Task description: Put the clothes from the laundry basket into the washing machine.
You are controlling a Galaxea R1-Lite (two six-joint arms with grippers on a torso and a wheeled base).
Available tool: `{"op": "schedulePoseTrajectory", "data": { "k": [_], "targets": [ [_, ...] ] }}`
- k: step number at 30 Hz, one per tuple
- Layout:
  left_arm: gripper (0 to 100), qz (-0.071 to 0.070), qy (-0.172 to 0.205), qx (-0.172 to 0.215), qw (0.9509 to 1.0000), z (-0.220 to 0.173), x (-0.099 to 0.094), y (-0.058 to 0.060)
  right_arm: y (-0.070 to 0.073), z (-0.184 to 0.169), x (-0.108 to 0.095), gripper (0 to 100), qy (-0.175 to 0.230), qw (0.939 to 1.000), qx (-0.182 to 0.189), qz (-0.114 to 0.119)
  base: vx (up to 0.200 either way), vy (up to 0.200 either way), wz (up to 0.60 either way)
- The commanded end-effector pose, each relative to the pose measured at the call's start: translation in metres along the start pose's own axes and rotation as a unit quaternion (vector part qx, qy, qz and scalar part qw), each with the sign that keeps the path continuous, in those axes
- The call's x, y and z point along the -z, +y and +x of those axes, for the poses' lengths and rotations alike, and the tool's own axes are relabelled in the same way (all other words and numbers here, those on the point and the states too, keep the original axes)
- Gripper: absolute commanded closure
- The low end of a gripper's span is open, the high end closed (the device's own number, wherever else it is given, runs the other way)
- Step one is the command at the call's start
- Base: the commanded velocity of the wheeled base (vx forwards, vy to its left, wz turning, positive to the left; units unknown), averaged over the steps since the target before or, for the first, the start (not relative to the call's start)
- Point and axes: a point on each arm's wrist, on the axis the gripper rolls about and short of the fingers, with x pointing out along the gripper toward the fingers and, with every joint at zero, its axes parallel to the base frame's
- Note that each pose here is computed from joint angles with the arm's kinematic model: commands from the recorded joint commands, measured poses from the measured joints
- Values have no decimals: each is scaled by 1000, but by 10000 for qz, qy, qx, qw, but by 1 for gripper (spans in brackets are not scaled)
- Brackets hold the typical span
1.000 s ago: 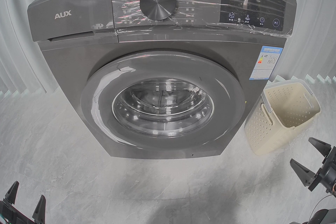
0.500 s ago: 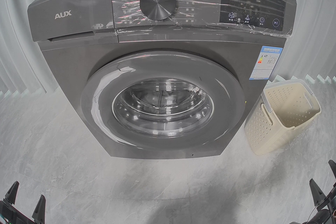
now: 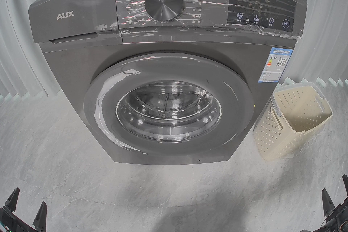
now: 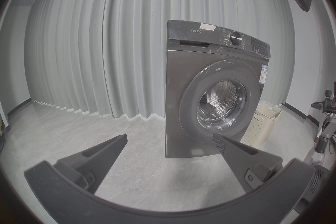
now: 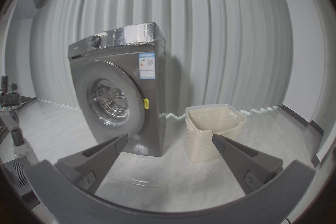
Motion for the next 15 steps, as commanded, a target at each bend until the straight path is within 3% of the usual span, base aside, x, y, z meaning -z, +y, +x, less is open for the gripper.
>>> {"op": "schedulePoseTrajectory", "data": {
  "k": [1, 15],
  "targets": [
    [0, -17, -1, -4, 10000, 0, 5, 0, 0, -1, 7, 0, 12, 9999, 90, 81, 0, 0, 0],
    [0, -40, -1, -4, 10000, 0, 5, 0, 0, -1, 7, 0, 11, 9999, 14, 104, 0, 0, 0]
  ]
}}
